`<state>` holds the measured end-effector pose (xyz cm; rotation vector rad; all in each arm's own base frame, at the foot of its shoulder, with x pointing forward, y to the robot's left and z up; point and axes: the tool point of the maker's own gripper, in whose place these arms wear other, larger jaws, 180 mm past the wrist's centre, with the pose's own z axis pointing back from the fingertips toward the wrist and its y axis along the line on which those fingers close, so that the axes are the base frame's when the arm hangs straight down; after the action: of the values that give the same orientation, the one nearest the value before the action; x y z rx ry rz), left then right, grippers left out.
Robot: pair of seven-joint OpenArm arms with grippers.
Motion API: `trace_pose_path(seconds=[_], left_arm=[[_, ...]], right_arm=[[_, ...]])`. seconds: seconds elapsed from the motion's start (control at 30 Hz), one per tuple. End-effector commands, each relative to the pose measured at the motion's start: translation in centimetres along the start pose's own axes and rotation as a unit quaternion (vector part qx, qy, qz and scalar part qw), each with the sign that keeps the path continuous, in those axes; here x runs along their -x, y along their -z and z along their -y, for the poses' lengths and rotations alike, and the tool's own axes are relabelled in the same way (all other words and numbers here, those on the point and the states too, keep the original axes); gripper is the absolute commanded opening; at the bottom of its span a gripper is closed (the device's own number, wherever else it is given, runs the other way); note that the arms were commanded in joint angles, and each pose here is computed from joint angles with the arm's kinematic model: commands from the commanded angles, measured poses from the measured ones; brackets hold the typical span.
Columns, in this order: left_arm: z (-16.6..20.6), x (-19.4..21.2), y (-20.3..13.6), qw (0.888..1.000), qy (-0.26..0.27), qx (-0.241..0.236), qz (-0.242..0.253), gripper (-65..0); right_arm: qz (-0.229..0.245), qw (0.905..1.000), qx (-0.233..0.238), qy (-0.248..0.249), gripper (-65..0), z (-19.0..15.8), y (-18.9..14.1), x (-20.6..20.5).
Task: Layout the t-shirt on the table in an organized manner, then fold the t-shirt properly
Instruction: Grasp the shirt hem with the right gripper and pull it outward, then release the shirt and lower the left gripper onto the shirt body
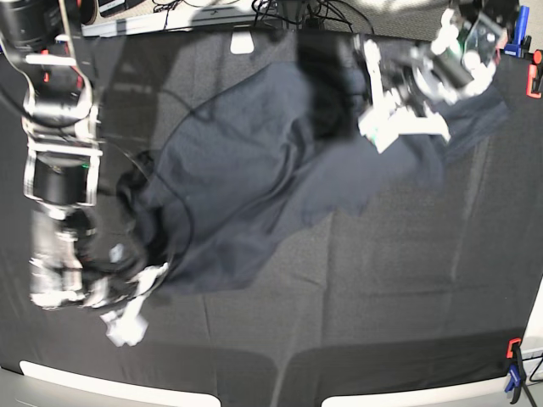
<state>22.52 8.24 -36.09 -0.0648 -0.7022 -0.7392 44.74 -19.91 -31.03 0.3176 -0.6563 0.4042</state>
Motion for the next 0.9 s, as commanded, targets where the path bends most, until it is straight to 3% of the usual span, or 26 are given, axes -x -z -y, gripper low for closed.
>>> trace_pose_path(seconds=[0.0, 0.17, 0.27, 0.33, 0.43, 0.57, 0.7, 0.87], left_arm=[[-1.6, -1.8, -0.5, 0.999, 0.008, -0.032, 0.03, -65.0], [-5.7, -5.8, -1.1, 0.99, 0.023, -0.104, 0.087, -65.0], [-7.0, -6.7, -1.2, 0.989, 0.027, -0.12, 0.083, -65.0], [-7.1, -6.4, -1.2, 0.99, 0.022, -0.117, 0.068, -65.0], [-5.0, -5.9, -0.8, 0.996, -0.007, -0.061, 0.065, -65.0], [-0.5, -5.4, -0.7, 0.996, -0.007, 0.046, 0.07, -65.0], [4.2, -3.5, -1.3, 0.987, -0.02, 0.148, 0.051, -65.0], [8.8, -1.7, -2.9, 0.967, -0.029, 0.249, 0.038, -65.0]], right_arm=[[0.051, 0.9984, 0.006, -0.024, -65.0, 0.5, -2.2, -2.9], [0.152, 0.9875, 0.019, -0.038, -65.0, 0.2, -7.0, -6.2], [0.168, 0.9839, 0.045, -0.04, -65.0, 0.8, -8.6, -5.8], [0.155, 0.9853, 0.063, -0.035, -65.0, 1.4, -8.6, -4.0], [0.13, 0.9888, 0.072, -0.018, -65.0, 1.8, -8.2, -0.5], [0.107, 0.9901, 0.091, 0.01, -65.0, 2.9, -8.8, 3.7], [0.073, 0.9847, 0.154, 0.037, -65.0, 6.1, -11.5, 8.0], [0.046, 0.9722, 0.217, 0.074, -65.0, 9.7, -16.2, 12.9]])
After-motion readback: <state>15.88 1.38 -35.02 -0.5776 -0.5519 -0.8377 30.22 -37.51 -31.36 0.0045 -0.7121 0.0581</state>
